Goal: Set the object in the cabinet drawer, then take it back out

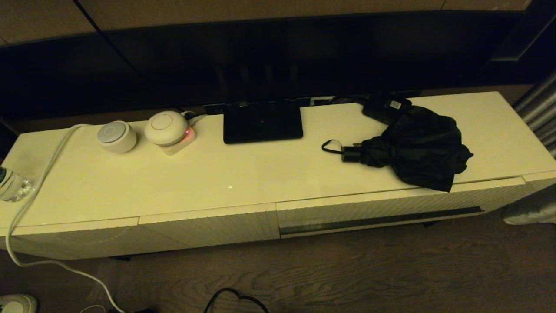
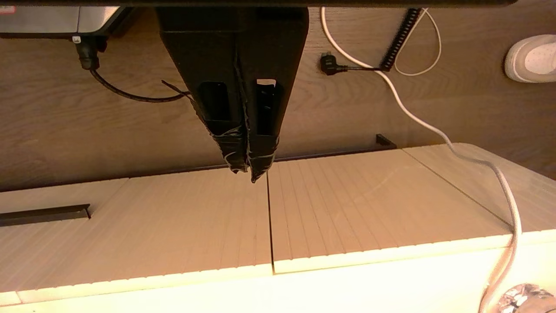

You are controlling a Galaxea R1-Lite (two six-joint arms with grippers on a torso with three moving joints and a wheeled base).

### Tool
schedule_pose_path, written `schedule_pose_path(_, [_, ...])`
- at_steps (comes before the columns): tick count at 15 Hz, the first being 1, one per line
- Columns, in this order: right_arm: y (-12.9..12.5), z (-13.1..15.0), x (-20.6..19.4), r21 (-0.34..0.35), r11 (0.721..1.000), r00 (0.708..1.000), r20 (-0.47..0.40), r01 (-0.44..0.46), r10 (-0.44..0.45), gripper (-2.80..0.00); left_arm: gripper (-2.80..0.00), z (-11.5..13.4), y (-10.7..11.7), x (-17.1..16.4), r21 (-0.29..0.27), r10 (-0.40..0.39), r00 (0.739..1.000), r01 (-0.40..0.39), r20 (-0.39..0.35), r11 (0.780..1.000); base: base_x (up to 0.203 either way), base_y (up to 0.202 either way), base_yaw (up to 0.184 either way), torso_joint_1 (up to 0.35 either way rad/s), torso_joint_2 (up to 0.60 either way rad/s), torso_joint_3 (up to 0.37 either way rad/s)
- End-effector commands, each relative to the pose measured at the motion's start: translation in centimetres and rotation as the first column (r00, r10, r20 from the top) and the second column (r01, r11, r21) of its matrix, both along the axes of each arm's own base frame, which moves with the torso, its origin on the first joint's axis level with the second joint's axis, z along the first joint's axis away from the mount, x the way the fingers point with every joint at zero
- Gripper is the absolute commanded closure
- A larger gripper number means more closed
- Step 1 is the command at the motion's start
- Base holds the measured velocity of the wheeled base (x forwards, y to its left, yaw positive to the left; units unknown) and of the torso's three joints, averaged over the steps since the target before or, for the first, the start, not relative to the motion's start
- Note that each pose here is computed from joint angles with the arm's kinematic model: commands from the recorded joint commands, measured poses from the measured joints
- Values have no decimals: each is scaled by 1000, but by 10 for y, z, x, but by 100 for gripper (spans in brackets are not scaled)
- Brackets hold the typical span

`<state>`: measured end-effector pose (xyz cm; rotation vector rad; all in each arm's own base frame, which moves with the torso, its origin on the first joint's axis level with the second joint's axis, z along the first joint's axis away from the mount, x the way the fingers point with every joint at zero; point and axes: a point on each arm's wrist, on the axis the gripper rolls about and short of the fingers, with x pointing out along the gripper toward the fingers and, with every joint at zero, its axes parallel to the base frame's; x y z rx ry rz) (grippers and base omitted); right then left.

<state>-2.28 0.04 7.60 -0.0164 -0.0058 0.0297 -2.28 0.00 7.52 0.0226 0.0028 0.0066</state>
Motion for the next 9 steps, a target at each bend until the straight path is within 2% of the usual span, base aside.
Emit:
schedule_pose_path(1, [0, 0, 0, -2, 1000, 1000, -1, -1, 1, 0, 0, -1, 0, 0, 0, 1, 1000, -1, -3, 1000, 0, 0, 0, 0, 0, 0])
schedule_pose_path(9, [0, 0, 0, -14, 1000, 1000, -8, 13, -13, 0, 0, -1, 0, 0, 0, 1, 1000, -1, -3, 1000, 0, 0, 0, 0, 0, 0])
